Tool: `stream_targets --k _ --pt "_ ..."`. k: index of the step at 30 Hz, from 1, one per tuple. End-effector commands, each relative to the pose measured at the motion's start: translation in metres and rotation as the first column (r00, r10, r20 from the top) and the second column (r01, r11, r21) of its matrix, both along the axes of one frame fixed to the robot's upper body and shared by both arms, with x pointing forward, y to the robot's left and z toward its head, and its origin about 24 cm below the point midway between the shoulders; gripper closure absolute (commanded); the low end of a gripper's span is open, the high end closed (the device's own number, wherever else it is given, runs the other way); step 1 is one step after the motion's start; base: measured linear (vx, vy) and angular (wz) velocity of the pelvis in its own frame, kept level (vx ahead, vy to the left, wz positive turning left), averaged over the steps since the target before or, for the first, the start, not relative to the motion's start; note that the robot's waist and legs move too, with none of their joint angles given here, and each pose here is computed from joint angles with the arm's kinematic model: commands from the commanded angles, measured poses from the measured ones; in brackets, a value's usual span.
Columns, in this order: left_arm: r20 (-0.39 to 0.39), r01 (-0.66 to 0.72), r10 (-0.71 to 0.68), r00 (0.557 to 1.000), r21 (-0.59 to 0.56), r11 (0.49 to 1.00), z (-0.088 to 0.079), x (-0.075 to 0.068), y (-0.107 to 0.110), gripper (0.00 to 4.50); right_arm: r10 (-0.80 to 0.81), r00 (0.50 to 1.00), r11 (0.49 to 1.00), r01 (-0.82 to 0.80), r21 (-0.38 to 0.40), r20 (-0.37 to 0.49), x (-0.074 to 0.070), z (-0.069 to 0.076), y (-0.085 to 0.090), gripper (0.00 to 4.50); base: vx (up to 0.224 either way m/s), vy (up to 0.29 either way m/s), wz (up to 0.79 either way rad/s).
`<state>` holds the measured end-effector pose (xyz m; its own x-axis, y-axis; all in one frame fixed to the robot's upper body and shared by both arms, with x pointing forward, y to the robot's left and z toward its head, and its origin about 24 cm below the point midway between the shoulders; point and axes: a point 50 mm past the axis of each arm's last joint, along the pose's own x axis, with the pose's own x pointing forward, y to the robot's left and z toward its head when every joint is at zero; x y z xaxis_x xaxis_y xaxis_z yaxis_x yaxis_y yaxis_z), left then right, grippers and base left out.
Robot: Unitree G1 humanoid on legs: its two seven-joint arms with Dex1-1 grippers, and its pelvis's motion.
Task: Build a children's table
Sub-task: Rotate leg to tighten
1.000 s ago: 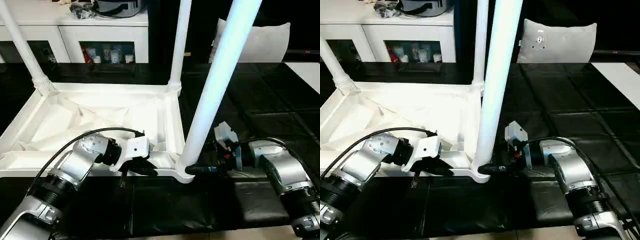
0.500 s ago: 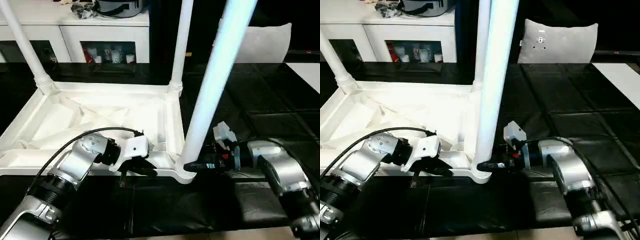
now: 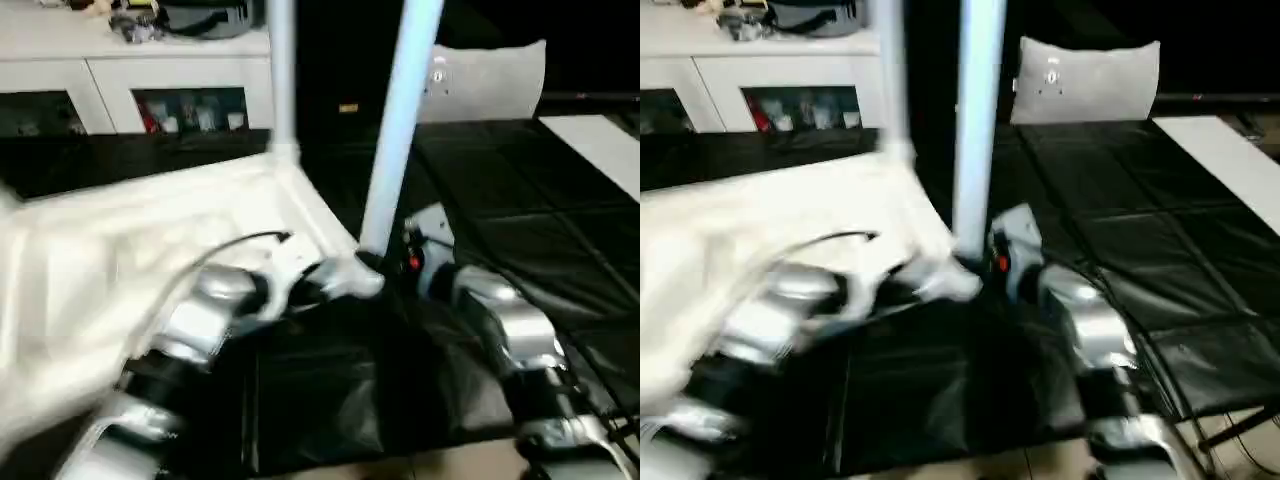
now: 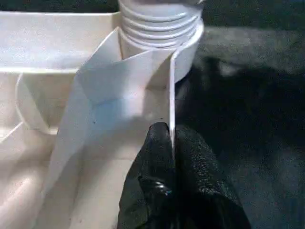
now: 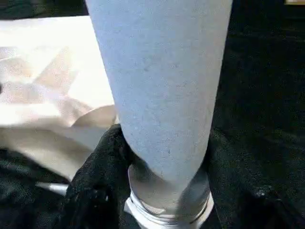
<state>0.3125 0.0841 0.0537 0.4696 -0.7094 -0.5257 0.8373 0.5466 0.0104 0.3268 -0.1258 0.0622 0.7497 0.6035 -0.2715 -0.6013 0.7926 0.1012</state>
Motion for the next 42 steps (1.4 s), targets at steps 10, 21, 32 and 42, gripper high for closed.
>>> stream_targets --k 10,21,32,42 --pt "0.138 0.117 -0.115 0.984 -0.013 0.993 0.024 0.001 -0.004 4.50 0.119 0.993 0.990 -0.120 0.067 0.024 -0.010 -0.002 0.021 1.41 0.000 0.000 0.00" --pt "0.094 0.392 -0.393 0.915 0.030 0.920 0.017 -0.012 0.017 4.50 0.399 0.913 0.917 -0.396 -0.053 0.085 -0.020 0.007 -0.030 0.55 0.000 0.000 0.00" --pt "0.001 0.616 -0.622 0.783 0.136 0.776 0.011 -0.020 0.039 4.50 0.675 0.738 0.738 -0.674 -0.043 0.019 -0.038 0.010 -0.043 0.89 0.000 0.000 0.00" --pt "-0.009 0.656 -0.663 0.749 0.154 0.739 0.012 -0.016 0.044 4.50 0.755 0.655 0.655 -0.755 0.002 -0.018 -0.045 0.009 -0.041 1.72 0.000 0.000 0.00"
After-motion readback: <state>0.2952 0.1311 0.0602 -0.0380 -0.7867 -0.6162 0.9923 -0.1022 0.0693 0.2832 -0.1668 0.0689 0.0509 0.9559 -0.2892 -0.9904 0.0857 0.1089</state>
